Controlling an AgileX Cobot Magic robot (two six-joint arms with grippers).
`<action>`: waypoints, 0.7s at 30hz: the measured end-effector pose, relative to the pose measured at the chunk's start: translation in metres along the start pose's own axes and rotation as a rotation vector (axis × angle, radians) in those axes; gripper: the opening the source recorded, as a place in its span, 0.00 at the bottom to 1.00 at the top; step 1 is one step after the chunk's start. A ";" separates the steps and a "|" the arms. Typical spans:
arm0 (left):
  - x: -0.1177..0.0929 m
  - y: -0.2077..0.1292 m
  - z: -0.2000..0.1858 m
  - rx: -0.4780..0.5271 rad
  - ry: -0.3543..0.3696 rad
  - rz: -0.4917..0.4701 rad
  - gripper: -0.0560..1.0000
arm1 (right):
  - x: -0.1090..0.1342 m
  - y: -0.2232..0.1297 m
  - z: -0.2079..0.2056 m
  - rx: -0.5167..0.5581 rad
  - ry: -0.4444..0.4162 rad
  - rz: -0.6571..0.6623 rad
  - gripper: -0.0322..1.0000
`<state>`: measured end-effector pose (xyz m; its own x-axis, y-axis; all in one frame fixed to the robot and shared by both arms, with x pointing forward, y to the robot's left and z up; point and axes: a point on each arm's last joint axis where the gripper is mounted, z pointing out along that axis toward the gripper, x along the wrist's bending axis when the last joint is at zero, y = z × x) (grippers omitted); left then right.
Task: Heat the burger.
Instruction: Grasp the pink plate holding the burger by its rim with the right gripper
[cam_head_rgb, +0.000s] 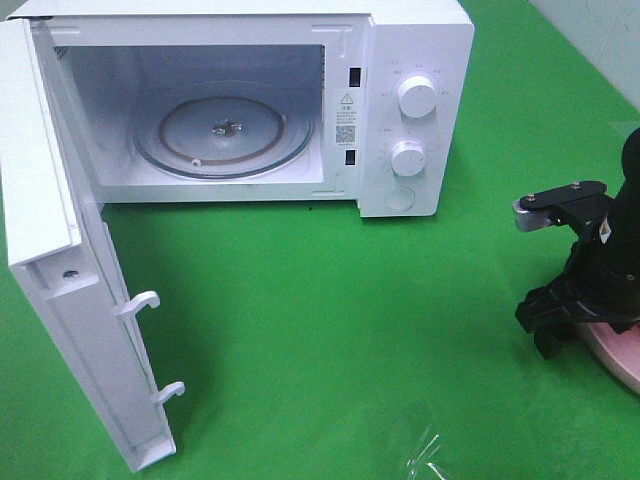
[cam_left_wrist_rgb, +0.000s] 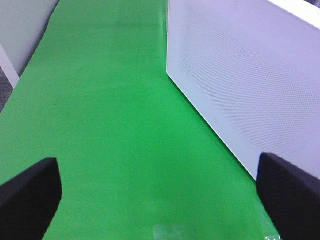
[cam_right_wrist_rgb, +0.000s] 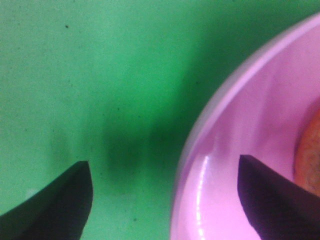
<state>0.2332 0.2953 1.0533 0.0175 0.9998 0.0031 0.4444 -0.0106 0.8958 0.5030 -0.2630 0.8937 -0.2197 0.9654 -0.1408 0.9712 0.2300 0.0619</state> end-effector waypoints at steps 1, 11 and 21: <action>0.000 0.000 0.000 0.000 0.000 0.000 0.98 | 0.000 0.000 0.000 0.000 0.000 0.000 0.77; 0.000 0.000 0.000 0.000 0.000 0.000 0.98 | 0.002 0.001 0.012 0.018 0.006 -0.005 0.76; 0.000 0.000 0.000 0.000 0.000 0.000 0.98 | 0.001 0.002 0.012 0.015 -0.004 0.001 0.47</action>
<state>0.2332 0.2953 1.0533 0.0175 0.9998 0.0031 0.4444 -0.0106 0.8958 0.5055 -0.2629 0.8817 -0.2185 0.9651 -0.1444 0.9727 0.2272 0.0470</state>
